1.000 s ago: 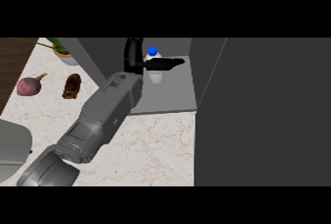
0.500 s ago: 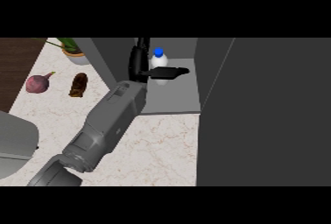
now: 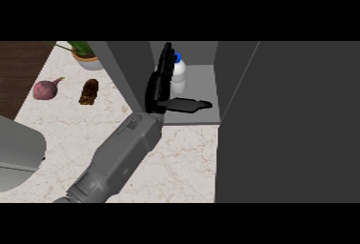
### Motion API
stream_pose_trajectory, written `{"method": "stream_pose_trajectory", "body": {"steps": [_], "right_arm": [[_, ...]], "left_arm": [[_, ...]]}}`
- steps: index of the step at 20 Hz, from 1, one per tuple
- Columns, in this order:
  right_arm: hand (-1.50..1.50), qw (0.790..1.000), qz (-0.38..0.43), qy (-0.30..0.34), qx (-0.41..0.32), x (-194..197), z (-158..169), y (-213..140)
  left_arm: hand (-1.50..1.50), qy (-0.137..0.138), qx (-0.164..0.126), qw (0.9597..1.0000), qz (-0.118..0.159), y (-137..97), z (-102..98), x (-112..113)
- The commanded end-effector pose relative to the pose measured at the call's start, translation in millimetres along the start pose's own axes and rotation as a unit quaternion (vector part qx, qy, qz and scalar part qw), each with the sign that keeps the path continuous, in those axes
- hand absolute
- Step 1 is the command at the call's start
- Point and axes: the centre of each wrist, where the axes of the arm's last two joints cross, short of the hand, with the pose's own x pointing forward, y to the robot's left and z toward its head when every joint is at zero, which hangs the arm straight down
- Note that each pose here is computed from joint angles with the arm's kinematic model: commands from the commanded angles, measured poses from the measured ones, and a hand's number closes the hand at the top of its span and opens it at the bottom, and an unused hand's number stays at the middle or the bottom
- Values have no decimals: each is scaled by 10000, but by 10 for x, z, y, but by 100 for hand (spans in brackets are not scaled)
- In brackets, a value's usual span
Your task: Pick up the bottled water, place it into the cabinet and close the cabinet
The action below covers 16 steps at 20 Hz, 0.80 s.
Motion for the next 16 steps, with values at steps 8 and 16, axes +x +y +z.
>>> {"method": "stream_pose_trajectory", "body": {"steps": [8,16], "right_arm": [[-150,9996,263,-101,-80,209,6,62],[150,9924,582,85,1081,301,-58,95]], "left_arm": [[-150,-184,-681,9935,897,-181,783,180],[150,129,-805,9912,1041,123,1184,471]]}}
